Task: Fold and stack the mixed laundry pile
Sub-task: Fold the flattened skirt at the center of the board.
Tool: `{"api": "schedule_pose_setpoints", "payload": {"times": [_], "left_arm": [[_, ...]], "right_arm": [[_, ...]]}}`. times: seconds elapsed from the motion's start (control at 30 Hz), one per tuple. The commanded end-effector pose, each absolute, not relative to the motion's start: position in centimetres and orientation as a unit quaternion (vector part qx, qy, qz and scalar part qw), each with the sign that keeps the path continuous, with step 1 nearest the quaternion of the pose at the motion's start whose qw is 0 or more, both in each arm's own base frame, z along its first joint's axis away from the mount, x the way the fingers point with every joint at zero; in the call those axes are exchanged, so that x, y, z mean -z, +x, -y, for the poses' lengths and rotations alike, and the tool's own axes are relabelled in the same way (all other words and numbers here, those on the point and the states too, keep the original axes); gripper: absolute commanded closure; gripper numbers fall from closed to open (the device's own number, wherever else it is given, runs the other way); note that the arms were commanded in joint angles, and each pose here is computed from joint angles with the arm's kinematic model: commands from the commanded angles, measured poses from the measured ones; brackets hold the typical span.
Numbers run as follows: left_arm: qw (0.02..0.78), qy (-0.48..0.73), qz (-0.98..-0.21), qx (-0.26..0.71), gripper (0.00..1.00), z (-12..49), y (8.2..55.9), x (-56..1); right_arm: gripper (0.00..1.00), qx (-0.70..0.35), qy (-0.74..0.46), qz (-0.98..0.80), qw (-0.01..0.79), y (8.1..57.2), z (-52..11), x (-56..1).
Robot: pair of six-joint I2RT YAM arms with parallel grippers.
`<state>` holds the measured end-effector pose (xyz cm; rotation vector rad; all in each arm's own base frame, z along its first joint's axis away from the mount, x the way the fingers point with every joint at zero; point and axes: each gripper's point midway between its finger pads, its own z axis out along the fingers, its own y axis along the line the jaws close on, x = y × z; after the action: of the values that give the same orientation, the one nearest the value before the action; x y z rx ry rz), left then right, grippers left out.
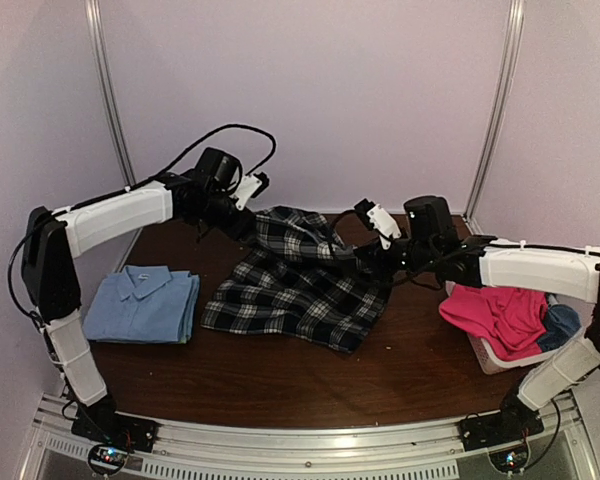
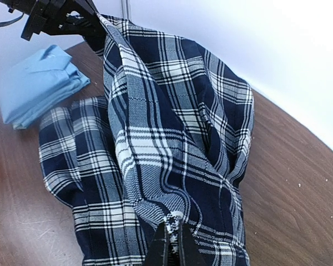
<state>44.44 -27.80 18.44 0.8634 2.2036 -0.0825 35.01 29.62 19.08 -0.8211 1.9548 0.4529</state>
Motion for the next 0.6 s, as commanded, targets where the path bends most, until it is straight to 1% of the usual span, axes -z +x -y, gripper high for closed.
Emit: {"api": "schedule_pose_setpoints", "payload": {"times": [0.0, 0.1, 0.23, 0.37, 0.57], "left_arm": [[0.393, 0.395, -0.829, -0.038, 1.00, 24.1, 41.4, -22.1], [0.358, 0.433, -0.825, -0.057, 1.00, 22.1, 38.3, -18.9], [0.312, 0.459, -0.831, -0.044, 1.00, 20.7, 35.0, -13.7], [0.265, 0.467, -0.842, -0.044, 1.00, 20.0, 33.8, -8.1], [0.163, 0.492, -0.852, -0.075, 1.00, 18.9, 33.0, -2.0]], "right_arm": [[1.00, -0.219, -0.370, -0.764, 0.481, 31.5, -29.8, -21.0], [1.00, -0.229, -0.395, -0.769, 0.448, 29.7, -30.6, -18.1], [1.00, -0.229, -0.432, -0.768, 0.414, 27.4, -32.0, -14.1], [1.00, -0.205, -0.478, -0.774, 0.362, 25.1, -33.3, -9.6], [1.00, -0.184, -0.521, -0.776, 0.306, 22.6, -34.6, -5.5]]}}
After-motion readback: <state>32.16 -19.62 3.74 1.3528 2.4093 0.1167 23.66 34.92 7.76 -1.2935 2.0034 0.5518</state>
